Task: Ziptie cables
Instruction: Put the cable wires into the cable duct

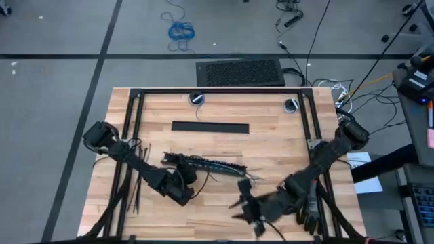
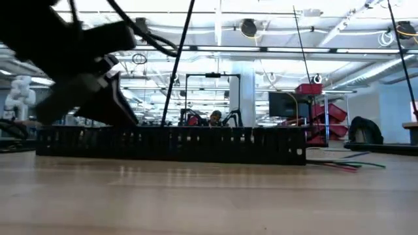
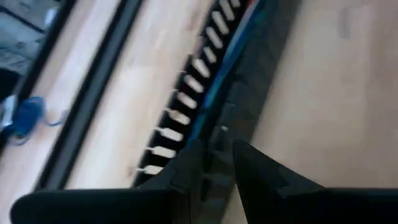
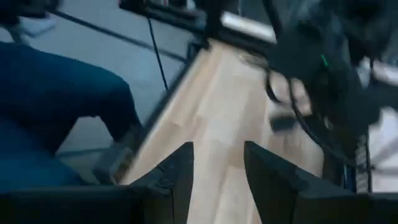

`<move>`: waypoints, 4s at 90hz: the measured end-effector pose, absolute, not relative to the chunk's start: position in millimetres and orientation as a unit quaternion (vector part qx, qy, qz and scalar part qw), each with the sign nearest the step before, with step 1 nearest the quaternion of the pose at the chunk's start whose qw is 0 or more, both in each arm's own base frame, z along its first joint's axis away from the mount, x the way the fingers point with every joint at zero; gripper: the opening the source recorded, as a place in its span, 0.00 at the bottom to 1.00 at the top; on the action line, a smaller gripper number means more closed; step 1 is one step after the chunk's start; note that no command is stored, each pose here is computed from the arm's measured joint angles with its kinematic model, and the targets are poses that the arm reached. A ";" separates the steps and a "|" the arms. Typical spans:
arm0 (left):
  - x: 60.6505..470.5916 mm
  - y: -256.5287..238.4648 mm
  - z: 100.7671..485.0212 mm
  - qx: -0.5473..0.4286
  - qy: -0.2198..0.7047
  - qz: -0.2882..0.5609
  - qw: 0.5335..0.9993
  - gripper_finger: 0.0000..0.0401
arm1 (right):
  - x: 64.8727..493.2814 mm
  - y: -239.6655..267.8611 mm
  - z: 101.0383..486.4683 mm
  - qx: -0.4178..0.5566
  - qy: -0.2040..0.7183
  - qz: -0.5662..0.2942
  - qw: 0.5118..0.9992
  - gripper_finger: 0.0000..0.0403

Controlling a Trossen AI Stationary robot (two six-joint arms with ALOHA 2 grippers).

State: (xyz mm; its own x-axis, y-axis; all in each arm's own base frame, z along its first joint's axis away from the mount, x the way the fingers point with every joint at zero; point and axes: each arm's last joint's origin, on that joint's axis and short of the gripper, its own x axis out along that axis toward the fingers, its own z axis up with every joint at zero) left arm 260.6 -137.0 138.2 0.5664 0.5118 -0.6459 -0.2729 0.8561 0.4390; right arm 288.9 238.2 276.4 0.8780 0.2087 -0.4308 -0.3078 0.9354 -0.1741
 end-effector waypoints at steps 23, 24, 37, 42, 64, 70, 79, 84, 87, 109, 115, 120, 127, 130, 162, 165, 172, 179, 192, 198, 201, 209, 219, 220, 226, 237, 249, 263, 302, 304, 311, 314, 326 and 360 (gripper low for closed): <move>270.7 -136.9 140.9 0.154 0.397 0.194 0.884 0.22 | 242.5 281.4 299.4 -0.221 0.102 0.126 0.962 0.33; 270.8 -136.6 140.8 0.155 0.400 0.190 0.883 0.22 | 240.5 283.1 300.1 -0.226 0.097 0.124 0.961 0.33; 269.9 -127.1 133.8 0.153 0.420 0.178 0.877 0.22 | 219.0 301.0 308.0 -0.258 0.053 0.127 0.956 0.33; 270.3 -126.4 133.1 0.149 0.417 0.179 0.879 0.22 | 214.6 304.2 308.4 -0.261 0.050 0.132 0.955 0.33; 273.5 -128.2 134.6 0.123 0.397 0.181 0.891 0.04 | 213.5 297.4 290.2 -0.291 0.091 -0.025 0.952 0.33; 274.1 -128.9 135.1 0.111 0.392 0.184 0.895 0.02 | 217.7 291.5 281.2 -0.274 0.099 -0.048 0.955 0.33; 275.5 -130.0 135.8 0.087 0.384 0.186 0.900 0.01 | 225.6 279.3 264.0 -0.223 0.110 -0.072 0.966 0.33; 277.3 -131.1 136.8 0.069 0.375 0.184 0.906 0.01 | 230.3 271.3 248.4 -0.197 0.118 -0.092 0.969 0.33; 278.5 -131.8 137.5 0.056 0.369 0.184 0.909 0.00 | 232.8 265.8 237.8 -0.184 0.123 -0.105 0.970 0.32; 287.8 -135.3 127.7 -0.022 0.336 0.204 0.919 0.00 | 245.9 225.4 152.7 -0.049 0.094 -0.219 0.970 0.21; 289.6 -135.7 119.4 -0.024 0.335 0.215 0.917 0.00 | 252.9 219.5 139.5 -0.011 0.081 -0.212 0.974 0.17; 291.7 -136.7 112.5 -0.023 0.336 0.216 0.916 0.00 | 261.4 215.7 130.5 0.005 0.075 -0.199 0.977 0.13; 294.7 -137.6 104.1 -0.022 0.333 0.221 0.916 0.00 | 275.7 210.4 120.0 0.005 0.073 -0.182 0.981 0.08; 295.5 -137.5 101.2 -0.020 0.332 0.224 0.916 0.00 | 282.0 207.9 116.8 0.006 0.071 -0.176 0.982 0.06; 297.6 -137.7 96.2 -0.035 0.324 0.229 0.917 0.00 | 328.0 180.5 109.8 -0.015 0.069 -0.175 0.982 0.00; 297.5 -137.6 96.1 -0.035 0.325 0.230 0.917 0.00 | 330.3 179.1 109.3 -0.016 0.074 -0.159 0.984 0.00; 297.5 -137.3 96.0 -0.035 0.325 0.230 0.917 0.00 | 333.8 176.9 108.7 -0.007 0.082 -0.139 0.987 0.02; 297.4 -137.2 95.9 -0.036 0.325 0.230 0.917 0.00 | 333.5 176.0 104.8 -0.002 0.097 -0.141 0.985 0.06; 297.4 -137.2 95.8 -0.043 0.322 0.233 0.916 0.00 | 329.7 173.0 94.6 0.009 0.131 -0.176 0.975 0.17; 297.4 -137.1 95.8 -0.043 0.322 0.234 0.916 0.00 | 328.4 171.4 92.0 0.008 0.139 -0.192 0.972 0.22; 297.5 -136.9 95.8 -0.043 0.322 0.234 0.916 0.00 | 328.9 170.0 91.9 0.005 0.139 -0.196 0.971 0.24; 297.5 -136.8 95.8 -0.044 0.322 0.234 0.916 0.00 | 331.9 165.0 92.6 -0.008 0.139 -0.200 0.970 0.27; 297.6 -136.7 95.8 -0.043 0.322 0.234 0.916 0.00 | 335.7 158.1 93.3 -0.020 0.140 -0.207 0.968 0.28; 297.6 -136.7 95.8 -0.043 0.322 0.234 0.916 0.00 | 336.1 157.2 93.3 -0.021 0.140 -0.208 0.968 0.28; 297.6 -136.7 95.8 -0.043 0.322 0.234 0.916 0.00 | 337.9 154.1 93.3 -0.027 0.143 -0.205 0.968 0.28; 297.6 -136.7 95.8 -0.043 0.323 0.234 0.916 0.00 | 342.0 150.1 95.8 -0.025 0.137 -0.189 0.972 0.26; 297.6 -136.7 95.8 -0.043 0.323 0.234 0.916 0.00 | 344.4 148.9 98.7 -0.030 0.128 -0.177 0.975 0.19; 297.6 -136.7 95.8 -0.042 0.322 0.234 0.916 0.00 | 345.0 149.1 99.8 -0.034 0.126 -0.170 0.977 0.07; 297.6 -136.7 95.7 -0.041 0.322 0.234 0.916 0.00 | 353.7 135.2 99.3 -0.008 0.137 -0.118 0.983 0.00; 297.6 -136.7 95.7 -0.041 0.322 0.235 0.916 0.00 | 353.8 135.2 99.4 -0.008 0.136 -0.118 0.984 0.00; 297.6 -136.6 95.8 -0.038 0.322 0.235 0.916 0.00 | 353.9 135.7 99.4 -0.006 0.137 -0.110 0.984 0.00; 297.6 -136.6 95.8 -0.037 0.322 0.235 0.916 0.00 | 354.1 136.0 99.4 -0.005 0.138 -0.103 0.985 0.00; 297.6 -136.6 95.7 -0.037 0.322 0.235 0.916 0.00 | 354.1 136.9 99.3 -0.001 0.140 -0.090 0.986 0.00; 297.6 -136.6 95.7 -0.037 0.322 0.235 0.916 0.00 | 354.0 137.0 95.8 0.015 0.160 -0.056 0.985 0.00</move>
